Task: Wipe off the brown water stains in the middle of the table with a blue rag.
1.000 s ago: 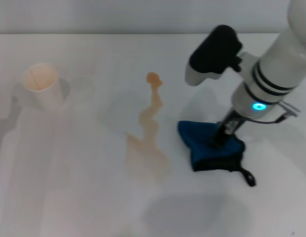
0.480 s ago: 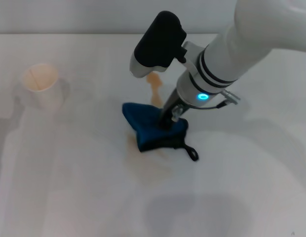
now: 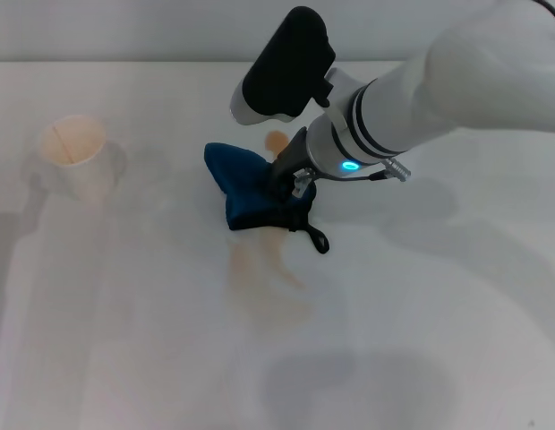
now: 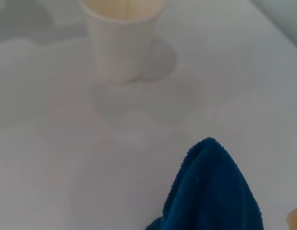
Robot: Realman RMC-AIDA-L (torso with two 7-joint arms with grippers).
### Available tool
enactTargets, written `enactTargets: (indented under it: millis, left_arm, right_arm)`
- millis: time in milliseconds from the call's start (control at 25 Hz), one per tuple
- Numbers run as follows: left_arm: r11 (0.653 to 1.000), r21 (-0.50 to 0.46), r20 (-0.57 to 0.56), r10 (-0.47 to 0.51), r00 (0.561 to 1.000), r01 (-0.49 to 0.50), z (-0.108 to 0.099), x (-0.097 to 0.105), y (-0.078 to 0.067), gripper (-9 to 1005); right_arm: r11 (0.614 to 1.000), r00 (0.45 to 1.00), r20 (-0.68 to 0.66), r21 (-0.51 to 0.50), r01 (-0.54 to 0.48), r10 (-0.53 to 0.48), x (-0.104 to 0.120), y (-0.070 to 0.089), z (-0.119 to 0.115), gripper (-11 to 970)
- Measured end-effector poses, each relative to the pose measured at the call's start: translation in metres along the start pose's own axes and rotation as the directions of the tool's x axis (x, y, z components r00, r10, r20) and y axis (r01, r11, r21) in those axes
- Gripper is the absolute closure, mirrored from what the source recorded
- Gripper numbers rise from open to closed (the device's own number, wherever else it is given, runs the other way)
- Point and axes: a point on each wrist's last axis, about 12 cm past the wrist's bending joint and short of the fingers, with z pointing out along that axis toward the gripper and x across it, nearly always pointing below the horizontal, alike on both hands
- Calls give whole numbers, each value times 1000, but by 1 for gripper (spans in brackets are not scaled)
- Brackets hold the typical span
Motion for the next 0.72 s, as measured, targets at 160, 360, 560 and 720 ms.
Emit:
enactTargets:
  millis: [160,360,560,720]
  left_arm:
    - [1000,1,-1,0,1000,0,0,0,0,108]
    - [1000,4,-2,-8,1000,8,0,1,-2,109]
    - [1000,-2,-2,-13,1000,13,-2,2,-2,109]
    - [1000,-1,-2,-21,1000,21,-2,3,-4,108]
  right_arm:
    - [1000,1000,22,29,-1,0,2,-4,4,822]
    - [998,999,48,56,19,-22,5,-3,11,823]
    - [996,996,76,76,40,-45,2,-3,14,824]
    - [993,992,107,104,53,-65,2,-5,16,824]
